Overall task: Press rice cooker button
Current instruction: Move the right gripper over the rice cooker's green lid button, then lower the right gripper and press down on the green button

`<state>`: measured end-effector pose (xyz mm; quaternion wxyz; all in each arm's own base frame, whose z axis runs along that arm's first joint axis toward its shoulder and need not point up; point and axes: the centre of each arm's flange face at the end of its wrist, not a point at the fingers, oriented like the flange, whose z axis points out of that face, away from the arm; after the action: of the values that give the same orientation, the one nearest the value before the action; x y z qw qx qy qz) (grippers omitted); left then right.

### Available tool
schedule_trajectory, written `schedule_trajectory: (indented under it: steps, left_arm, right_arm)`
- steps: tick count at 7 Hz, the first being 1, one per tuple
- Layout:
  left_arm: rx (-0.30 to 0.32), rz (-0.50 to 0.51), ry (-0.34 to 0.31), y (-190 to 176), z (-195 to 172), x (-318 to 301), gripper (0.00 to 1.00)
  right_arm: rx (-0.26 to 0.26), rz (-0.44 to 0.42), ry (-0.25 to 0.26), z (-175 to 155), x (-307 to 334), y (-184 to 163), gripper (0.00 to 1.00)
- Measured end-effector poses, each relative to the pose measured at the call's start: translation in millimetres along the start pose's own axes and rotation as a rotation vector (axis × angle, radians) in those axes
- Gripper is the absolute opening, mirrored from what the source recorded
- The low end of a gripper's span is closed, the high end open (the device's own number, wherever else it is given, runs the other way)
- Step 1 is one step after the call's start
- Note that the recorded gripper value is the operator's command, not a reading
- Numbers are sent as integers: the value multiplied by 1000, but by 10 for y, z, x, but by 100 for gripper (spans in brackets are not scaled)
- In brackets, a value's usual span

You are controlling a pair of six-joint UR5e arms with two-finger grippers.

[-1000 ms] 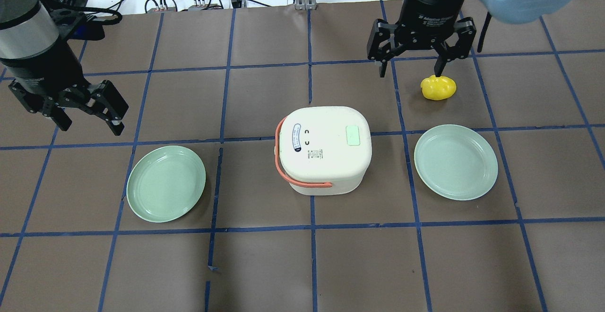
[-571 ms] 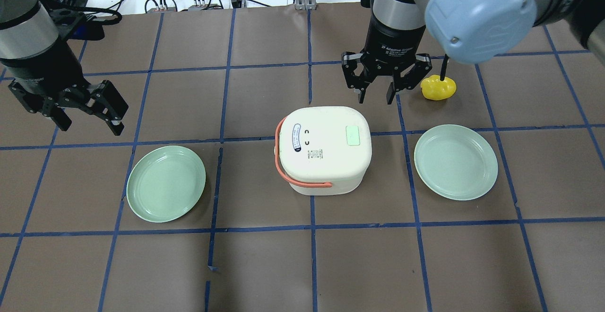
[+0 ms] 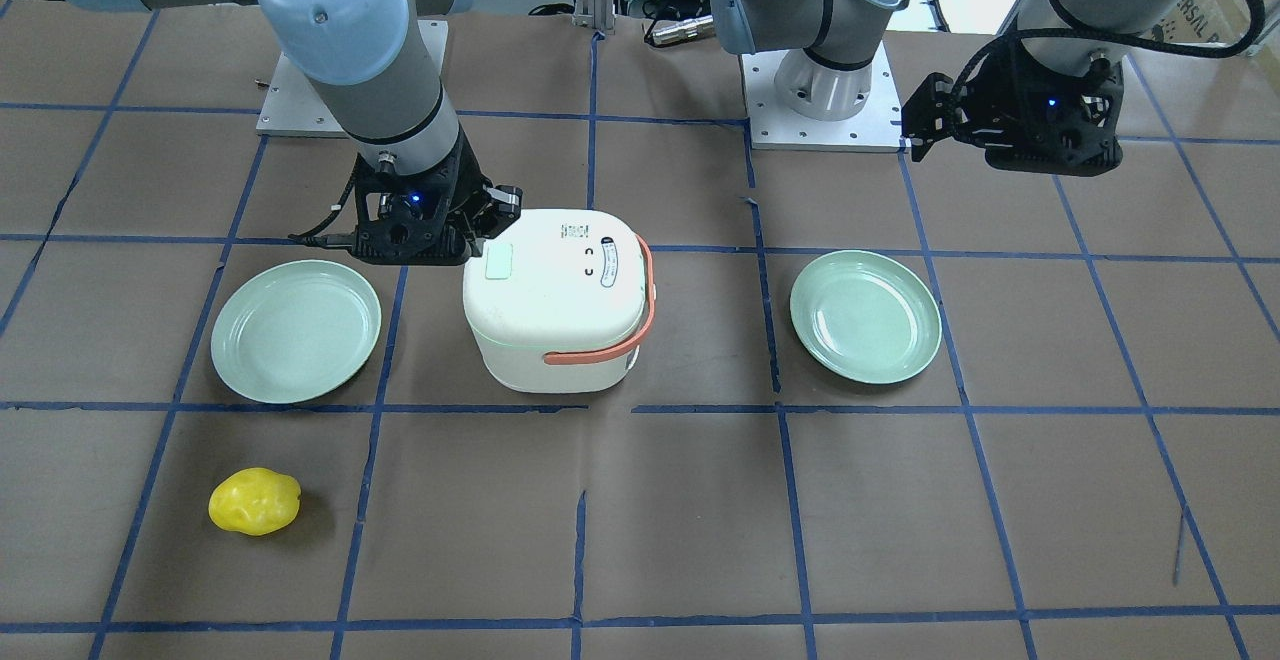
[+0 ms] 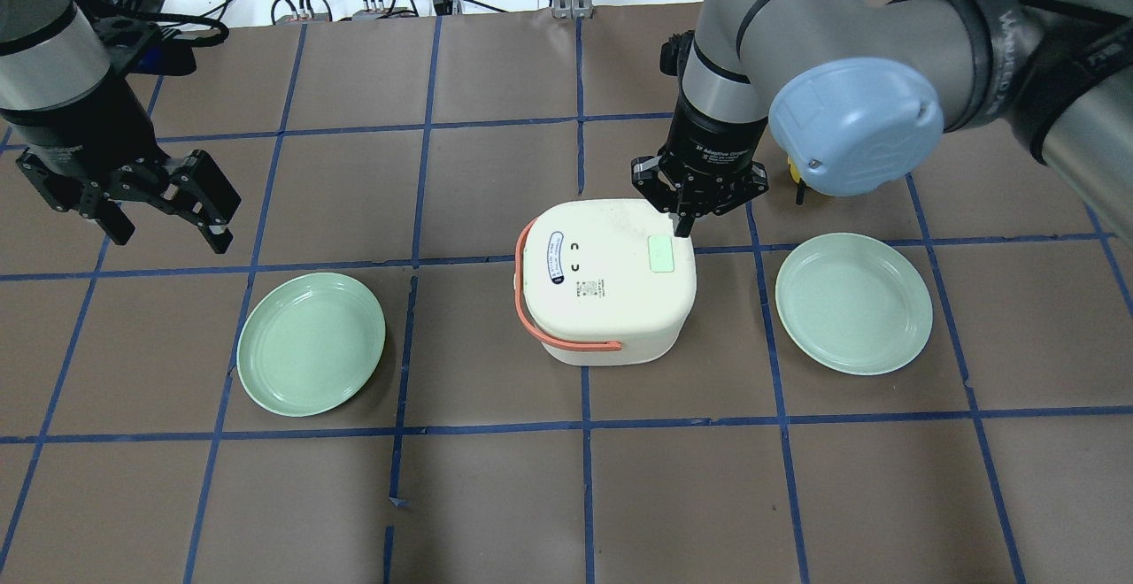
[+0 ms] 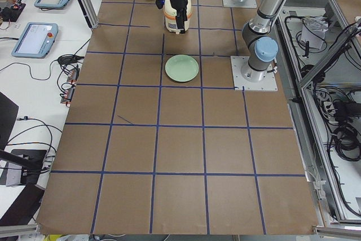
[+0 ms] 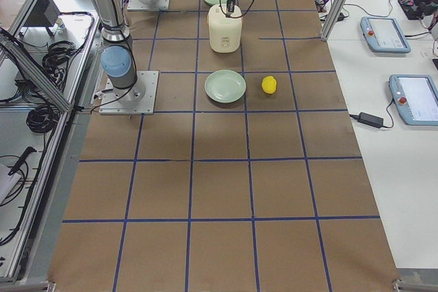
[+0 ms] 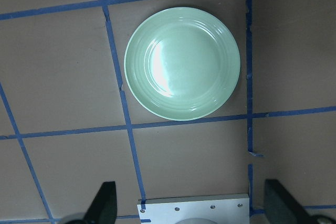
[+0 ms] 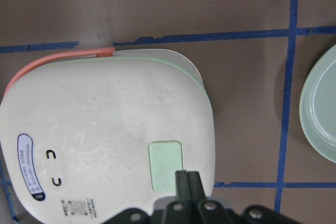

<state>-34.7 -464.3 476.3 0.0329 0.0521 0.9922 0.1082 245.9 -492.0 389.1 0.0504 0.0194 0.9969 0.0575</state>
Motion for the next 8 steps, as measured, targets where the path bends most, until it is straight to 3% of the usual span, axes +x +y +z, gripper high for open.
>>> schedule_trajectory:
  steps: [4, 8]
  left_arm:
    - [0, 0, 0, 0, 0, 0, 100]
    - [0, 0, 0, 1, -1, 0, 100]
  right_arm:
    - [4, 3, -38, 128, -40, -41, 11]
    - [-24, 7, -39, 320, -16, -28, 11]
